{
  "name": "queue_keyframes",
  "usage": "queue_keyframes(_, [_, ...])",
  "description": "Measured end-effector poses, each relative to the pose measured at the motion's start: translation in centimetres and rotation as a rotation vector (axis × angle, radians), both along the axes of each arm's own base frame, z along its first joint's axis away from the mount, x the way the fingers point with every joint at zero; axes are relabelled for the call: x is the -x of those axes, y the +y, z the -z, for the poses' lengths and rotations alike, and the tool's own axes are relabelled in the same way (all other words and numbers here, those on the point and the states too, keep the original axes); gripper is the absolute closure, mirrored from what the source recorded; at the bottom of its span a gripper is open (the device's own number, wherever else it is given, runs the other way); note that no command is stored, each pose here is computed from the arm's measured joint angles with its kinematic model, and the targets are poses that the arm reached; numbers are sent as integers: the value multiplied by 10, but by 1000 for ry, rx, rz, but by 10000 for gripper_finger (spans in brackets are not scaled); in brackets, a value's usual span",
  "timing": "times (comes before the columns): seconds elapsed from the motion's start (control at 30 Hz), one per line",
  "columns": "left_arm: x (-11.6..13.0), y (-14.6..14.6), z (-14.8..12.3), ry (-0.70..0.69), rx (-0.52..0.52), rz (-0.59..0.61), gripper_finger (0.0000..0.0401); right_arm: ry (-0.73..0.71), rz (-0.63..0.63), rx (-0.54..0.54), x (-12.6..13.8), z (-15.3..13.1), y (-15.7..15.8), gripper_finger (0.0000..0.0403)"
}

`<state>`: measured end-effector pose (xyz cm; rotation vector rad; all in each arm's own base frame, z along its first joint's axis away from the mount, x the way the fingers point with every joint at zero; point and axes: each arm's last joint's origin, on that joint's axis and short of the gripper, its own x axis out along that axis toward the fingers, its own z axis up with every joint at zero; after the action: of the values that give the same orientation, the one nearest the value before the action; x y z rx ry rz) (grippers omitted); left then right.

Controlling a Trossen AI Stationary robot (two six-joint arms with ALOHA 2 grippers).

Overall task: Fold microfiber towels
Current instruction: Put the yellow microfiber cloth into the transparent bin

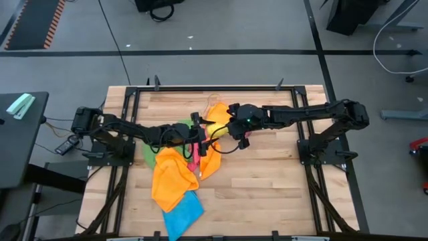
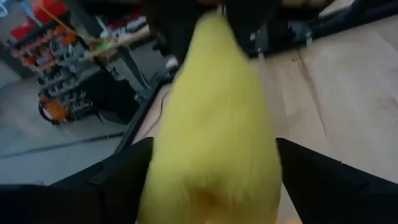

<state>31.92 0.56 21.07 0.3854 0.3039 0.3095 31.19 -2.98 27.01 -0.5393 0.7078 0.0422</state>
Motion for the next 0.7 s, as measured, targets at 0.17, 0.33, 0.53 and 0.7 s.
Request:
queue_keyframes(0.17, [1,7,1,7,20,-27,89,-26,-20,9,-2,-2,3,324])
queue_keyframes(0.33, [0,7,1,3,20,-25,108,-30,-30,9,-2,-3,6,324])
queue_keyframes(0.53, [0,7,1,-2,44,-2,142,-30,-28,6,-2,-3,6,324])
queue_keyframes(0.7, [1,7,2,10,54,-4,192,-30,-19,-5,-2,-2,6,324])
